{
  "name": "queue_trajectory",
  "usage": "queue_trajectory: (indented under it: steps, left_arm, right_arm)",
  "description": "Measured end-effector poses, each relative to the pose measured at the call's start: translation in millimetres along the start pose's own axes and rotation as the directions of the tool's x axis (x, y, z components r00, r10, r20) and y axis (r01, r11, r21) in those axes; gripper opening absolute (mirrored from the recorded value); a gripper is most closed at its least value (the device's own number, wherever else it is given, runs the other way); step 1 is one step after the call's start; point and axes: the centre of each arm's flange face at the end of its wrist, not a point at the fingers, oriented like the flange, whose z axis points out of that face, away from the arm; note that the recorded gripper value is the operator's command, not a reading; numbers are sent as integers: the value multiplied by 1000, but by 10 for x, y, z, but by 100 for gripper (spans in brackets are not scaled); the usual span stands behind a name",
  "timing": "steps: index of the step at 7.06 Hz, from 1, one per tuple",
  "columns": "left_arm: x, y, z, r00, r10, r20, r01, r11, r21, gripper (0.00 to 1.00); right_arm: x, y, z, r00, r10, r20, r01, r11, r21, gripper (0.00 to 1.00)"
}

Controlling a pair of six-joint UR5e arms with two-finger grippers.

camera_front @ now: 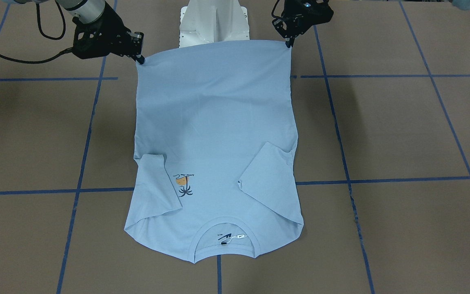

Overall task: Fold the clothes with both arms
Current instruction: 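Lift the hem and fold it toward the collar with both grippers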

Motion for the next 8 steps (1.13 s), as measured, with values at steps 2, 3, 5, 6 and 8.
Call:
queue_trajectory:
  steps: [2,3,5,6,8]
  left_arm:
    - [177,-815,139,999,9,40,-12,997,74,0]
    - [262,-1190,249,998,7,59,-13,994,107,0]
    - [329,-1986,490,998,-16,57,6,984,178,0]
    - [433,-2431,559,998,-24,50,13,976,215,0]
    - [716,-3236,736,999,-47,24,39,961,273,0]
  right_arm:
    - [-188,-794,-45,999,49,12,-50,991,121,0]
    - [-309,-1196,-32,999,53,7,-53,985,166,0]
    - [-401,-1824,13,998,53,-27,-46,974,222,0]
    - [-452,-2104,22,997,66,-40,-54,969,242,0]
    - [-648,-2670,185,993,99,-62,-79,961,265,0]
